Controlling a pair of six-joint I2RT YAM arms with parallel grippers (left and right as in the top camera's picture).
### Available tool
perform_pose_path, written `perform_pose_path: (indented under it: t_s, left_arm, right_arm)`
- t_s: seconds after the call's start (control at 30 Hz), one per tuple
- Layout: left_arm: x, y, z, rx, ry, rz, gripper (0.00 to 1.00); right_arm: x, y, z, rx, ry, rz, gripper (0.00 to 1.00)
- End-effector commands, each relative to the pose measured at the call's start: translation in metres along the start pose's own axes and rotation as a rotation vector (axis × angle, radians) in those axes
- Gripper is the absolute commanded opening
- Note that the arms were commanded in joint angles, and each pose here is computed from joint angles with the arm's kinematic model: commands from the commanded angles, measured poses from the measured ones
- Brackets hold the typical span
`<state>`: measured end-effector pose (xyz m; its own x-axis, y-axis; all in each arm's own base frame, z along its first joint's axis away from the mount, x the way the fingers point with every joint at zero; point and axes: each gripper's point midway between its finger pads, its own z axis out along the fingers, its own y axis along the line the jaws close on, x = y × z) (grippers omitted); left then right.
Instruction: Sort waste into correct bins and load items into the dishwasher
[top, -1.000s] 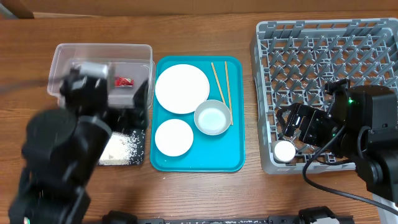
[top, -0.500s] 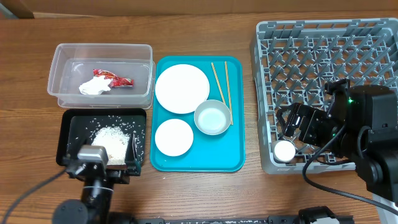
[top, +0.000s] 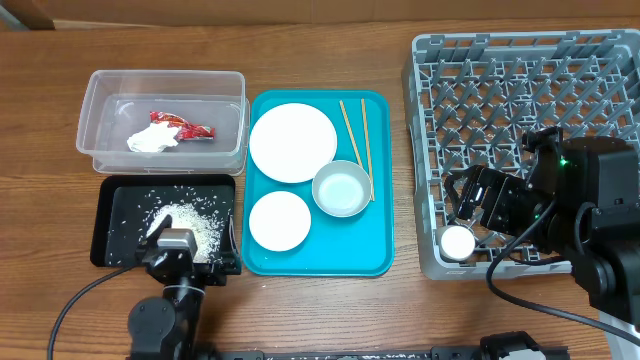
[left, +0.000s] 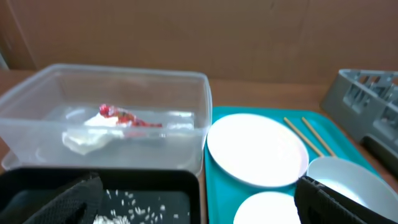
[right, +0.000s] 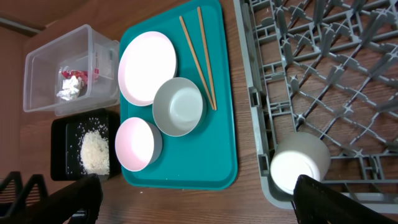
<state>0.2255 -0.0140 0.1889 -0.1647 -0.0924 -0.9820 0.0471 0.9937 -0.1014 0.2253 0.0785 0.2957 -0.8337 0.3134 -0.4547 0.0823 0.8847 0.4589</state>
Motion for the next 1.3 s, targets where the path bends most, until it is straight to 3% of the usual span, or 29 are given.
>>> perform_pose_path:
  t_s: [0.0,0.1,1.03,1.13,1.27]
  left_arm:
    - [0.025,0.006,0.007,-0.022,0.042,-0.02,1.0]
    - [0.05,0.01,0.013,-0.033,0.096,-0.02,1.0]
    - [0.048,0.01,0.014,-0.035,0.086,-0.02,1.0]
    - [0.048,0.01,0.014,-0.035,0.086,-0.02,1.0]
    - [0.048,0.01,0.014,-0.035,0.086,-0.02,1.0]
  right_arm:
    - [-0.004,0.001,-0.004,0.0,-0.022,-0.007,1.0]
    - [-0.004,0.001,-0.004,0.0,-0.022,-0.007,1.0]
    - [-0.019,0.015,-0.005,-0.068,-0.074,0.063,1.0]
    - [-0.01,0.028,0.001,-0.133,-0.003,0.086,1.0]
    - [0.028,0.033,0.046,-0.054,0.187,-0.001,1.0]
